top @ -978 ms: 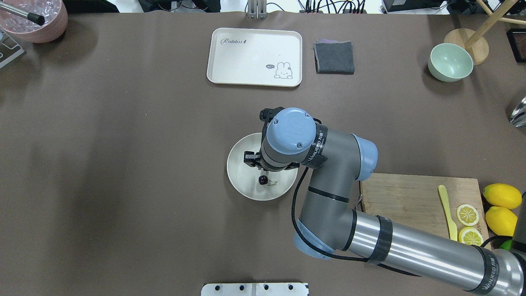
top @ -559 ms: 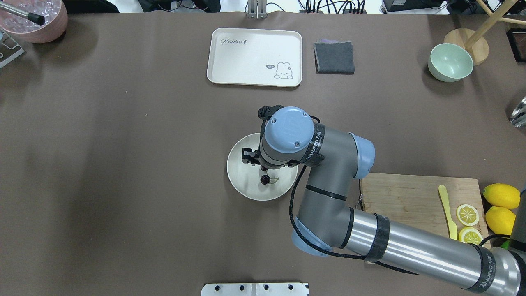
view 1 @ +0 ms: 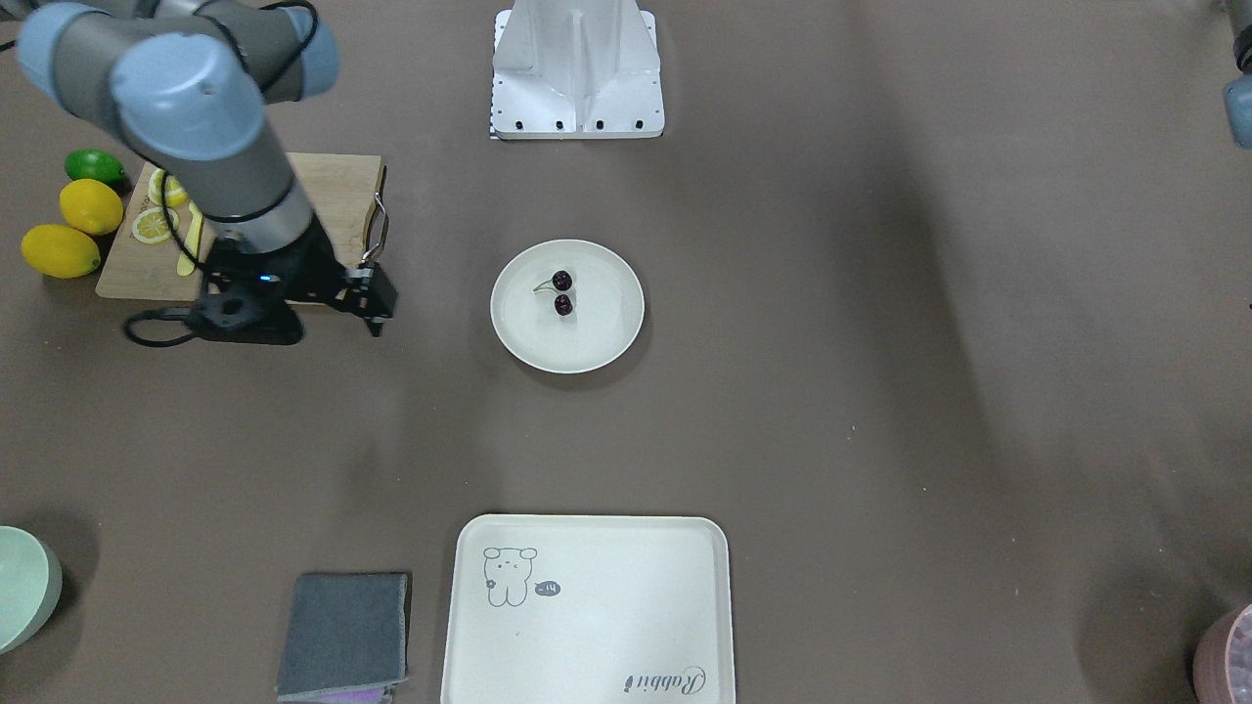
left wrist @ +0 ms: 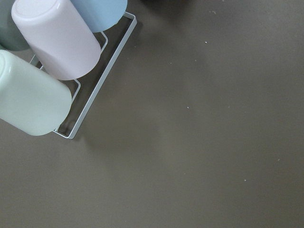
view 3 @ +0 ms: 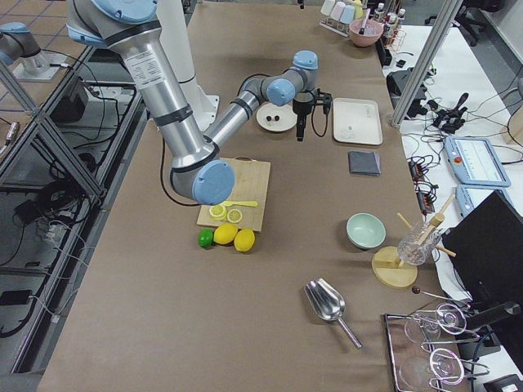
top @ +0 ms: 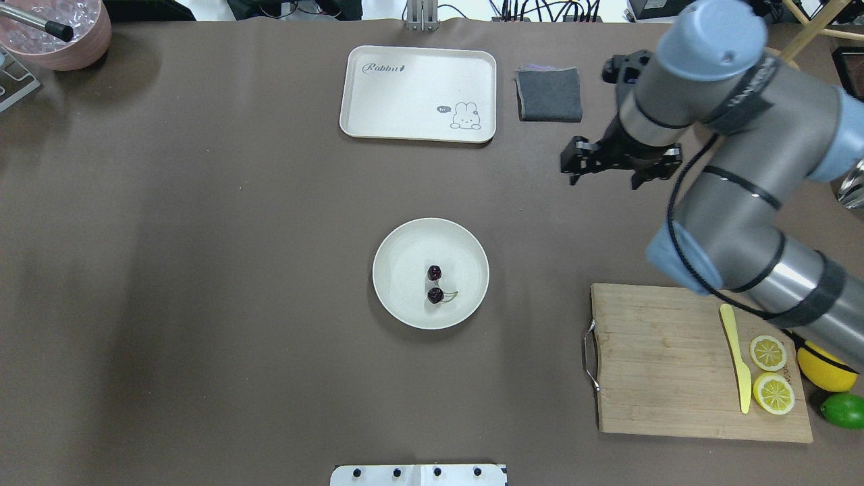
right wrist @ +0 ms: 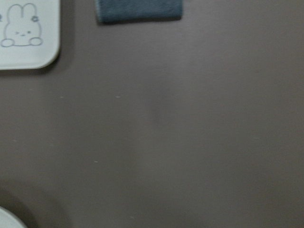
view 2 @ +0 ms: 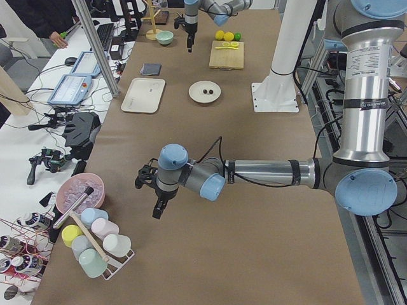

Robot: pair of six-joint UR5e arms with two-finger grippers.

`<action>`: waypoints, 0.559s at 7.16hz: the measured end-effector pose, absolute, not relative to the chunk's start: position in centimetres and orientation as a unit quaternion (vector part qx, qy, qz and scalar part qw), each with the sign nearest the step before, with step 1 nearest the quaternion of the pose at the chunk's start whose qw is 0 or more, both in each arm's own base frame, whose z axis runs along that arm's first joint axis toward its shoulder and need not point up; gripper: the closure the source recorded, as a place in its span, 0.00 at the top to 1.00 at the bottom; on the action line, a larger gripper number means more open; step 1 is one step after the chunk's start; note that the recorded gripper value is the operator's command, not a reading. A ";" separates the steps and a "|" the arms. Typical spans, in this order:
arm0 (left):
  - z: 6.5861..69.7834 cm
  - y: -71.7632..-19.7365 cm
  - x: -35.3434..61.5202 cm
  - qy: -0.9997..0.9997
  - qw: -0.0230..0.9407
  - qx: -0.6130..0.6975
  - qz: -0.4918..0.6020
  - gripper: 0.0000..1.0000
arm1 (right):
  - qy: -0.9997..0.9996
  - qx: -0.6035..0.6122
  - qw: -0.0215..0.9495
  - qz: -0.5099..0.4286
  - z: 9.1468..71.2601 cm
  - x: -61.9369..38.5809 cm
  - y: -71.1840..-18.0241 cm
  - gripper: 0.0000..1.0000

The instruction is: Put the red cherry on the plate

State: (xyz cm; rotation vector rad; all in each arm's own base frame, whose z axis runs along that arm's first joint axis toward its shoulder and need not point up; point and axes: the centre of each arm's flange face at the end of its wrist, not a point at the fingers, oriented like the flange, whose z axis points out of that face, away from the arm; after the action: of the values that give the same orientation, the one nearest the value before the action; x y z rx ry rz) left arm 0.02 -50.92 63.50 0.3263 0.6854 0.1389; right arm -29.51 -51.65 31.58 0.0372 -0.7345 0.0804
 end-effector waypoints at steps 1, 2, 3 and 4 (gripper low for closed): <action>63.5 -50.9 0.0 0.334 0.926 0.159 0.068 0.98 | -0.344 0.016 0.939 0.013 36.6 -21.5 -51.4 1.00; 63.6 -50.9 0.0 0.335 0.927 0.158 0.068 0.98 | -0.340 0.009 0.940 -0.007 41.7 -14.4 -50.6 1.00; 63.6 -50.8 0.0 0.335 0.927 0.157 0.067 0.98 | -0.340 0.006 0.940 -0.025 46.3 -8.4 -49.7 1.00; 63.6 -50.7 0.1 0.344 0.924 0.154 0.068 0.98 | -0.344 0.000 0.938 -0.042 51.2 -3.2 -48.7 1.00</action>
State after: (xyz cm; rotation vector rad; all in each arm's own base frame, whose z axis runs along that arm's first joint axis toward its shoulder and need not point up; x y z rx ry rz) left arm 0.10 -50.74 63.63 0.3152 0.7060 0.1391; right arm -3.23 -48.65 51.15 -0.0006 -0.7023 -0.0848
